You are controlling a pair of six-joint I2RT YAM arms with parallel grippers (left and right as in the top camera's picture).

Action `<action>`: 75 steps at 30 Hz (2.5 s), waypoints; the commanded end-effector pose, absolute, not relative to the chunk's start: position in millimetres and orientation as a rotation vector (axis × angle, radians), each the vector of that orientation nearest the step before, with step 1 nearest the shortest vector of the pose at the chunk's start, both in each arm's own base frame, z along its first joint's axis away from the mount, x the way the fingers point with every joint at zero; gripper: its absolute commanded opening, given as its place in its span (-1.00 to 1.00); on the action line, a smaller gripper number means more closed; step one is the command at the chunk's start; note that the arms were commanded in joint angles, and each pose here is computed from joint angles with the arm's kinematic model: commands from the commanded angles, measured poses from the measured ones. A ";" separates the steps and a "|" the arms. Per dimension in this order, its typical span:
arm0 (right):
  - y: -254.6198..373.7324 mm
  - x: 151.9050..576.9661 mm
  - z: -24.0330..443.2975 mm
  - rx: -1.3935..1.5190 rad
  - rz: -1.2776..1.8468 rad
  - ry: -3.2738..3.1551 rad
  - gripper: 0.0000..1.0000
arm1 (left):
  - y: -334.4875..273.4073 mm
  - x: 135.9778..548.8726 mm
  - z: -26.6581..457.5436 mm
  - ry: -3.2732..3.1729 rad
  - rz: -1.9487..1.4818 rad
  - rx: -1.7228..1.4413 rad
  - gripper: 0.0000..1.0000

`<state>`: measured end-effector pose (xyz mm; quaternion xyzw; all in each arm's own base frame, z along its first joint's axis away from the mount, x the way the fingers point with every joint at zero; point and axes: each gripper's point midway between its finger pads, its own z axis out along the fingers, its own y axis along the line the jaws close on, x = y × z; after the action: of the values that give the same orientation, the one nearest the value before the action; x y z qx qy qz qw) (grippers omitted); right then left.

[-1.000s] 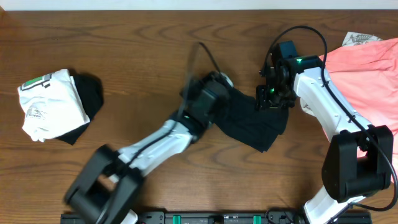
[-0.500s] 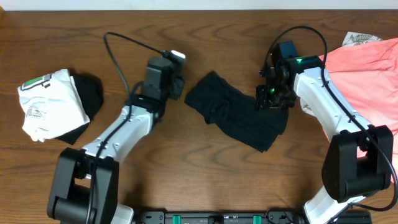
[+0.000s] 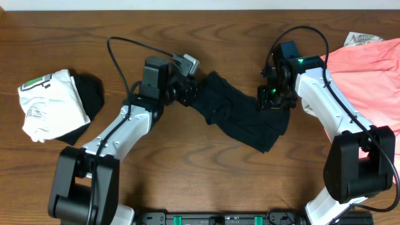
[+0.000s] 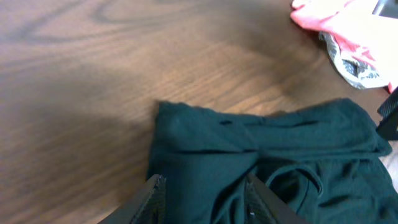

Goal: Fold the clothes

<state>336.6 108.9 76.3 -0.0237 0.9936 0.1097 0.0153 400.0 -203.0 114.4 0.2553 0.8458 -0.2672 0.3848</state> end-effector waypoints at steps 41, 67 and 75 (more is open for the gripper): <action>106.1 328.9 82.0 -0.154 0.314 3.105 -0.20 | -217.5 400.4 -19.7 2.429 -0.861 0.401 0.00; 110.2 340.9 83.5 -0.100 0.352 3.059 0.02 | -100.3 416.3 23.5 2.538 -0.510 -0.431 0.49; 132.6 363.0 85.7 -0.055 0.531 2.965 0.20 | -98.8 419.2 140.0 2.285 -0.451 -0.098 0.96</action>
<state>358.5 118.2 80.1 -0.0310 0.9890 0.1315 0.0606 421.0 -106.0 99.2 -0.0861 0.9138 -0.2018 0.3419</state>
